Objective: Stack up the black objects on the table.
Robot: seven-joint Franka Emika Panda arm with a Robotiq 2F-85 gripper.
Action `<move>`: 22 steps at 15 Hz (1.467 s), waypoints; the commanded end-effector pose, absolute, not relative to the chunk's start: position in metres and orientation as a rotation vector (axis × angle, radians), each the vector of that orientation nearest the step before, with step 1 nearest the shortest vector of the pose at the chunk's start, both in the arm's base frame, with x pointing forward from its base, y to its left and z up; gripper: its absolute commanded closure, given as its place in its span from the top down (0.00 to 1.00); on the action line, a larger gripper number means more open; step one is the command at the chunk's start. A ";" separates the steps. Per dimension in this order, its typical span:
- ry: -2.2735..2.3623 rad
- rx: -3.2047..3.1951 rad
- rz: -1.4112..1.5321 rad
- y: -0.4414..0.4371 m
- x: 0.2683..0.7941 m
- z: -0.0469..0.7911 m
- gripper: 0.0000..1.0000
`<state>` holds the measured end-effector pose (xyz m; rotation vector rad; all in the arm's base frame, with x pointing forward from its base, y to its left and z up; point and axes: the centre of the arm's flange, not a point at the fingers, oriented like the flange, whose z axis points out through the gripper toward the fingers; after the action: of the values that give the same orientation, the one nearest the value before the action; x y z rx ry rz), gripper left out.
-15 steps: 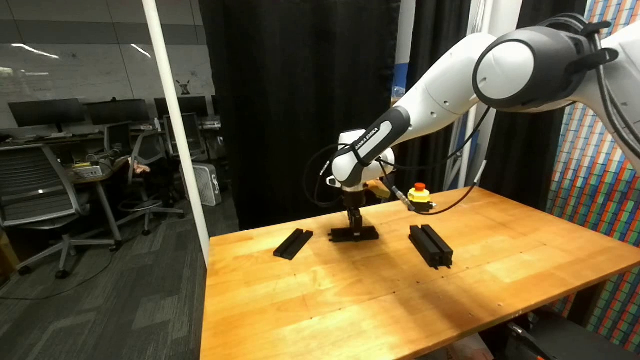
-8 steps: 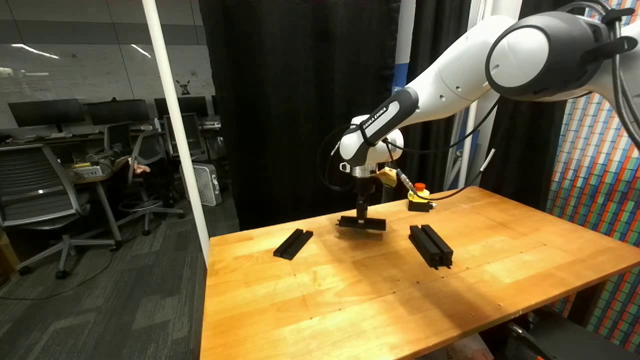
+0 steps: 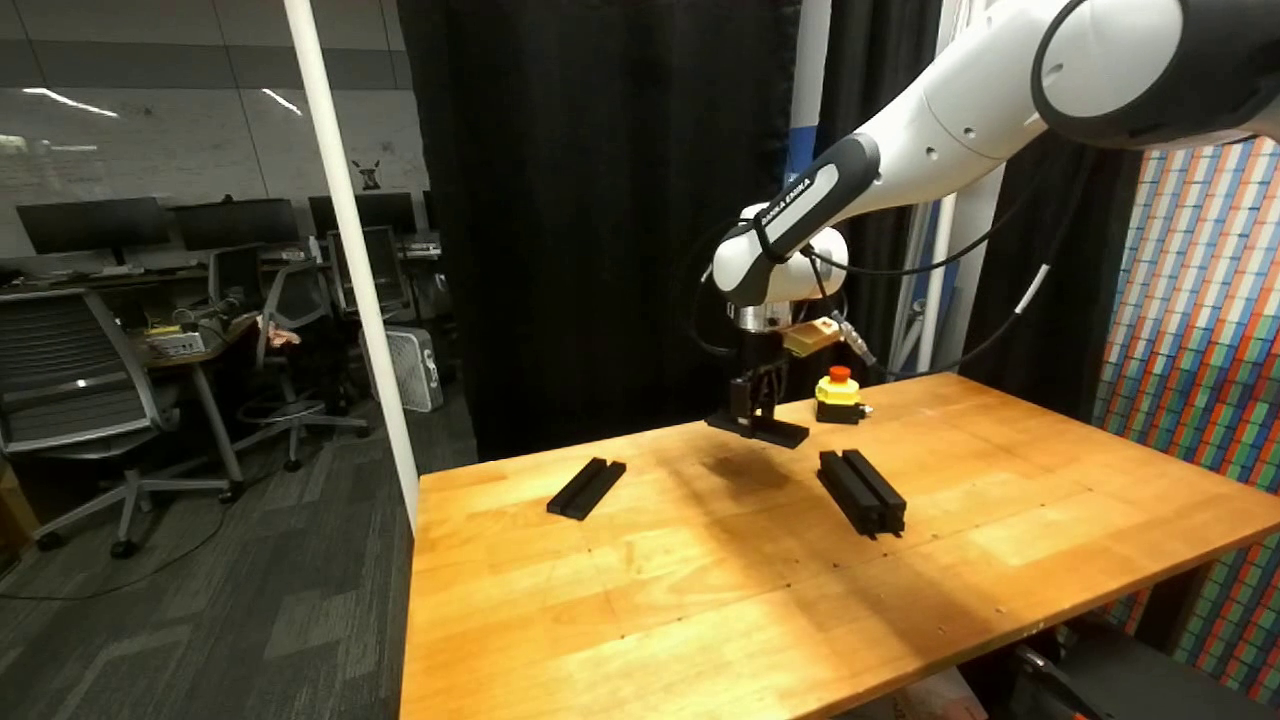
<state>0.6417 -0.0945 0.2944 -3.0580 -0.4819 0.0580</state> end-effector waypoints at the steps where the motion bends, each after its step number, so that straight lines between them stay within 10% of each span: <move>1: -0.178 -3.107 0.017 -0.097 0.606 0.305 0.46; 22: 0.731 -3.131 0.010 -0.124 0.524 0.292 0.46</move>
<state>0.5410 -0.1269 0.2841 -3.1237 0.6887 0.0318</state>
